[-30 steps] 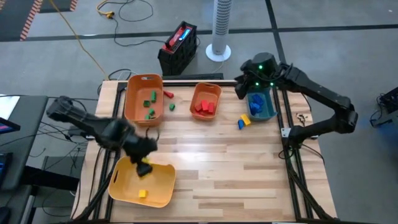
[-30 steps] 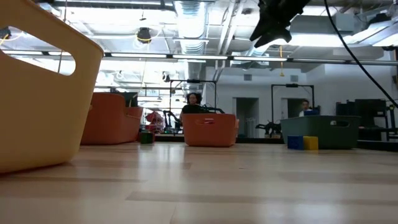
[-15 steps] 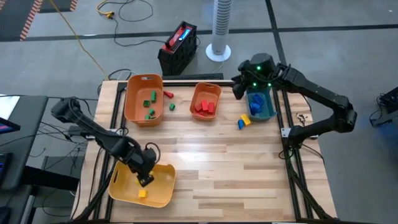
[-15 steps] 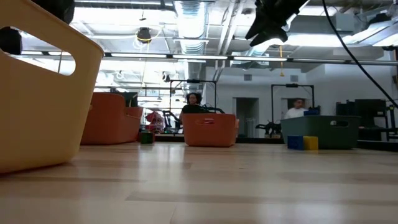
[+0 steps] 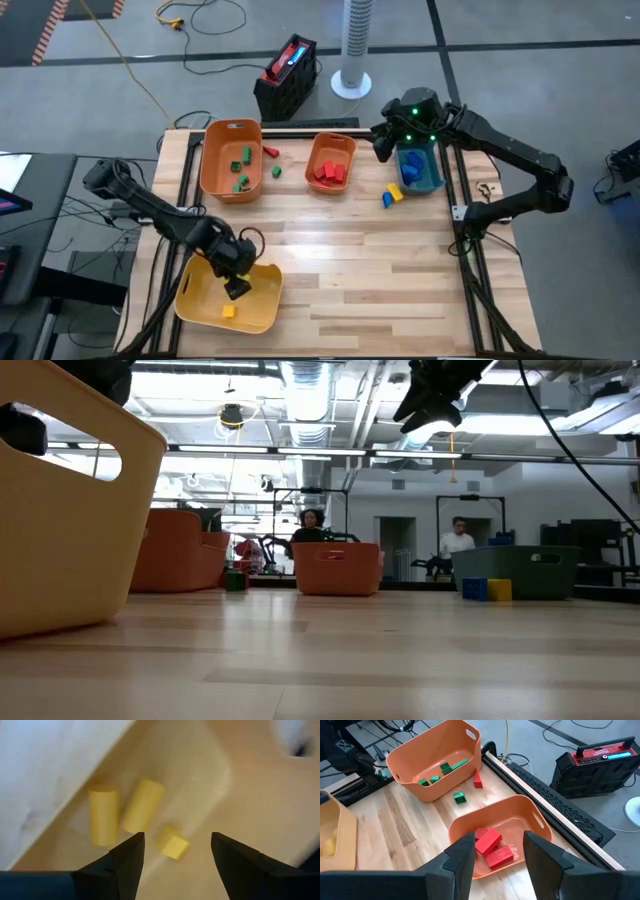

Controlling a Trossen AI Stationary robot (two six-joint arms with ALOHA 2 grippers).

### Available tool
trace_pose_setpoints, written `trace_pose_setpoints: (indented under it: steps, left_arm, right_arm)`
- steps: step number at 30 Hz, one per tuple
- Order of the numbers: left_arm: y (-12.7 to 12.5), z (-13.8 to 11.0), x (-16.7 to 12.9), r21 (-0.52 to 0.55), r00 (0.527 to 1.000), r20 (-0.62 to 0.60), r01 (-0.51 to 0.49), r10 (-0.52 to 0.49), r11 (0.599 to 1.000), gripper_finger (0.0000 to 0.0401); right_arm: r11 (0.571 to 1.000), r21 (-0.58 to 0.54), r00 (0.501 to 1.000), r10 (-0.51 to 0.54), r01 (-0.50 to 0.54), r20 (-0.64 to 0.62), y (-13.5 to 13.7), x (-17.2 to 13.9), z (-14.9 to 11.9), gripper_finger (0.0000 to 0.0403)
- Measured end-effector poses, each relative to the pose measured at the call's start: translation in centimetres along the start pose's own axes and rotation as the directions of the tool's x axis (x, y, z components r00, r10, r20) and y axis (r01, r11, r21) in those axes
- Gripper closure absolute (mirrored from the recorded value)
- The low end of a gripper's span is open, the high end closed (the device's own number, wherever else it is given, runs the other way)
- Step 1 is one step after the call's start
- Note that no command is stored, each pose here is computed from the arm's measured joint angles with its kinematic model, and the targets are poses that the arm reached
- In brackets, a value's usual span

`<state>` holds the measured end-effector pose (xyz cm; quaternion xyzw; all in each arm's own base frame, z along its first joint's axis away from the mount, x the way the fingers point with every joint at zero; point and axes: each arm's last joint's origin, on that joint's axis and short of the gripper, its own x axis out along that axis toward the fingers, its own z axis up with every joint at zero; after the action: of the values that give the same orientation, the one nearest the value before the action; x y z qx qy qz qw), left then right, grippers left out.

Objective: Sort blocks
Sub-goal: Put the yellow block into the yellow bin, then put the green game piece into the left orange bin

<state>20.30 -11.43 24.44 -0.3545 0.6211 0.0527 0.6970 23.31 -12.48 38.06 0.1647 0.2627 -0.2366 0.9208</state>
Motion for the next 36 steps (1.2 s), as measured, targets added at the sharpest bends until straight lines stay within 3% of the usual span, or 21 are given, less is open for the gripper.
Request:
trace_pose_setpoints:
  steps: [6, 11, 19, 24, 29, 36]
  left_arm:
    - [0.8, 3.5, -5.2, 0.040, 0.985, 0.116, 0.127, -0.131, 0.991, 0.0181]
    - [4.4, 8.0, -8.2, 0.053, 0.967, 0.254, 0.017, -0.030, 0.998, 0.0201]
    - [11.7, 14.7, -8.8, -0.018, 0.936, 0.340, -0.088, 0.089, 0.996, 0.0218]
    - [13.3, 18.8, -9.5, -0.028, 0.934, 0.323, -0.152, 0.153, 0.988, 0.0218]
    - [13.0, 22.9, -10.3, 0.092, 0.892, 0.271, -0.398, 0.362, 0.913, 0.0218]
    - [16.4, 27.3, -8.2, 0.153, 0.901, 0.136, -0.431, 0.413, 0.889, 0.0218]
  right_arm:
    - [1.000, -0.004, 1.000, 0.012, -0.012, -0.003, 0.4, 0.0, -0.1, 0.0223]
    - [1.000, -0.015, 1.000, 0.026, -0.026, -0.010, 0.9, 0.0, -0.2, 0.0223]
    - [0.999, 0.005, 0.994, 0.044, -0.044, -0.103, 1.9, 0.7, -1.2, 0.0223]
    - [0.996, 0.005, 0.990, 0.094, -0.094, -0.108, 3.8, 1.2, -1.5, 0.0223]
    - [0.996, -0.010, 0.990, 0.082, -0.083, -0.113, 4.8, 1.7, -1.8, 0.0223]
    - [0.997, -0.006, 0.989, 0.079, -0.080, -0.122, 5.0, 2.0, -1.9, 0.0223]
